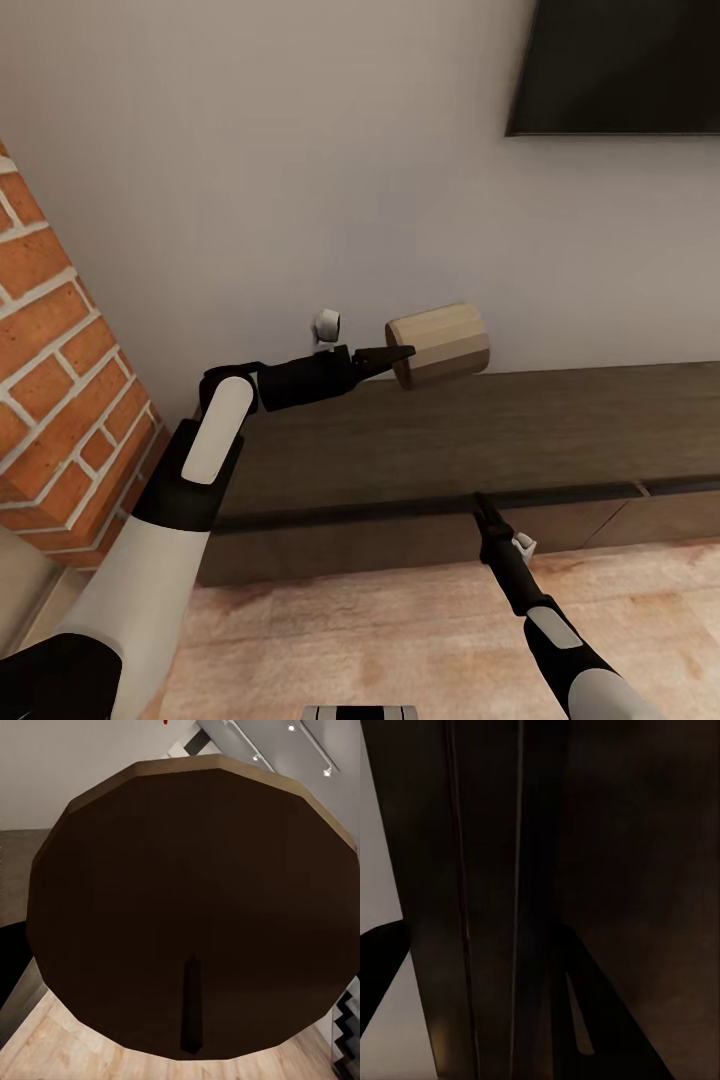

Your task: Place each of the two pumpkins and all three candles from the living room inside a cabinet in the living room (use any cabinet), then make sure every cabinet is closed, and position the cauldron so it is next to a table in the living room.

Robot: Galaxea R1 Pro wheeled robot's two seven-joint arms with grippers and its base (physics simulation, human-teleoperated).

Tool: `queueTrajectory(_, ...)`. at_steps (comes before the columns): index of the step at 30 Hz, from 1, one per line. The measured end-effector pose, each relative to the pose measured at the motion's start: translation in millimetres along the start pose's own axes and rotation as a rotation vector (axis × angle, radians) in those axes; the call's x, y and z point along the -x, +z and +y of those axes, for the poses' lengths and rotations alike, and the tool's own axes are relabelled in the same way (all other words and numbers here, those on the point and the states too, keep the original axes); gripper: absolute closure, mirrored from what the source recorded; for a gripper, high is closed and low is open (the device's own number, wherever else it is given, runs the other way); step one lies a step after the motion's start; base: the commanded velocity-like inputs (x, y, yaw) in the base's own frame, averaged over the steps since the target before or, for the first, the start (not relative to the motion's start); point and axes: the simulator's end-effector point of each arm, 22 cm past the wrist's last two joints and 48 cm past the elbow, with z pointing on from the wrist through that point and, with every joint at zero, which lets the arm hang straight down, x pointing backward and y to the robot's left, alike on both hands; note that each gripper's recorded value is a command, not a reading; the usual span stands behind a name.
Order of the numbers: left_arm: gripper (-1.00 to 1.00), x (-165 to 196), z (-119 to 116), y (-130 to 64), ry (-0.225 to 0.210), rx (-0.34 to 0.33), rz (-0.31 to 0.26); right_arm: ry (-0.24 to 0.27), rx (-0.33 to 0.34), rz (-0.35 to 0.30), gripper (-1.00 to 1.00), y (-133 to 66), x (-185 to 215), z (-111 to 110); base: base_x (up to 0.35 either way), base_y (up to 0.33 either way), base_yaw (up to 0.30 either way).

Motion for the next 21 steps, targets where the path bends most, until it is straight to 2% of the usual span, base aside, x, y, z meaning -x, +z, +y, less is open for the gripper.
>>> queueTrajectory(7, 1.00, -0.4, -0.4, 0.5, 0.000, -0.001, 0.001, 0.000, 0.000, 0.000, 1.00, 0.0, 0.0, 0.0, -0.020, 0.000, 0.000)
queueTrajectory(11, 1.00, -18.0, -4.4, 12.8, 0.011, -0.009, 0.049, 0.002, 0.003, 0.004, 1.00, 0.4, -1.1, 0.8, -0.122, 0.000, 0.000)
queueTrajectory(14, 1.00, -12.5, -7.2, 16.7, 0.042, -0.018, 0.015, 0.000, 0.004, 0.004, 1.00, 0.6, -1.1, 1.3, -0.016, 0.000, 0.000)
queueTrajectory(21, 1.00, -11.3, -7.5, 17.4, 0.050, -0.018, 0.006, 0.000, 0.004, 0.004, 1.00, 0.5, -1.1, 1.3, -0.001, 0.000, 0.000)
